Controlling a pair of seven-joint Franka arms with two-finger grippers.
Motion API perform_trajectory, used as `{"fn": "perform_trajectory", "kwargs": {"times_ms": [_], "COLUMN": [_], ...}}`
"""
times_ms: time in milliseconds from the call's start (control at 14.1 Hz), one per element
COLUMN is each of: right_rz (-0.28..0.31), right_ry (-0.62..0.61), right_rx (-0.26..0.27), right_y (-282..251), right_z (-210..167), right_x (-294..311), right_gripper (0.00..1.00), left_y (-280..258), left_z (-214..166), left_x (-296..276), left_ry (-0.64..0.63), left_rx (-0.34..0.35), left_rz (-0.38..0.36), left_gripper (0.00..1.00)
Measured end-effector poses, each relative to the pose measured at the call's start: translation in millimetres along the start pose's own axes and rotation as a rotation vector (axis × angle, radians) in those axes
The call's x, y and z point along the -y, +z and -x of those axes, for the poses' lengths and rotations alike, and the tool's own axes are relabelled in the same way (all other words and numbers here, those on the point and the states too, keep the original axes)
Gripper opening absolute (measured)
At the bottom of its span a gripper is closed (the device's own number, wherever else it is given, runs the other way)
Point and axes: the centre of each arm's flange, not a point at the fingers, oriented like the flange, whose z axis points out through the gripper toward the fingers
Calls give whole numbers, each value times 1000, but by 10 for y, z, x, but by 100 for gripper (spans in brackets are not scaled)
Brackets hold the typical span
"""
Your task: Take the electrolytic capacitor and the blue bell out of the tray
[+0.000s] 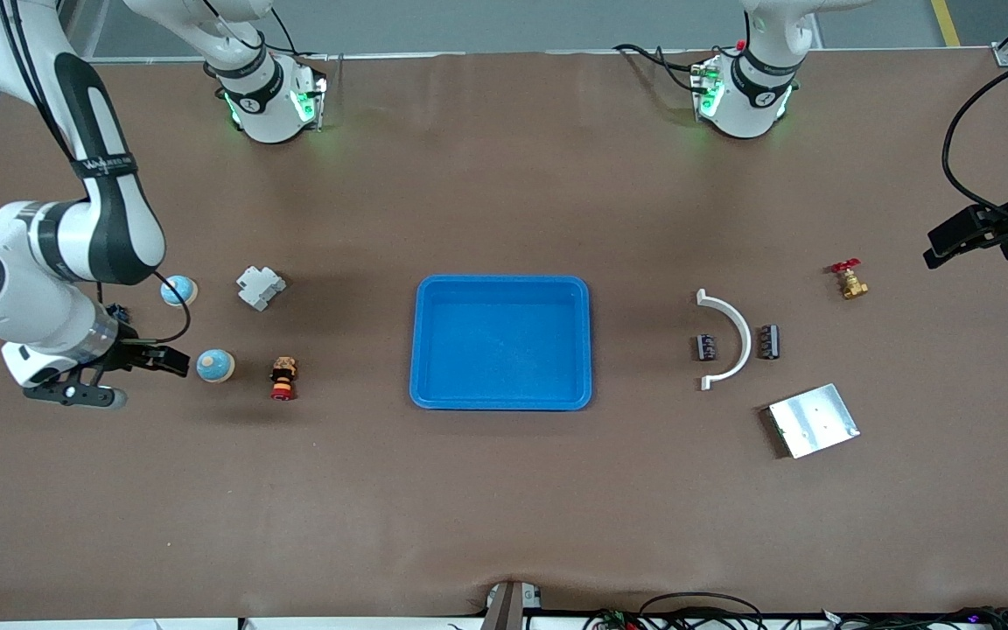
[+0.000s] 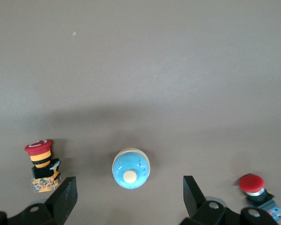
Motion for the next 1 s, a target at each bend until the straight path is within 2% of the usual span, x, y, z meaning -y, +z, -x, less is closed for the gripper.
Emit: {"fn": "perform_trajectory", "kwargs": {"times_ms": [427,498,712,996], "right_rz": [-5,-5,1,3], "right_ry": [4,3,5,12], "right_rx": [-85,-80,-16,-20], "right_y": [-421,-476,-715,-1286], "right_z": [-122,-130,-137,-107], "right_x": [-20,-10,-20,-65], "right_gripper": [100,100,100,100], "left_y": [45,58,67,66], "left_z": [-16,-21,-25,-25], "left_x": [-4,-6,-8,-11], "left_ry": [1,1,1,2], "left_rx": [9,11,13,12], "left_rz": [0,0,0,0], "left_gripper": [100,100,100,100]}}
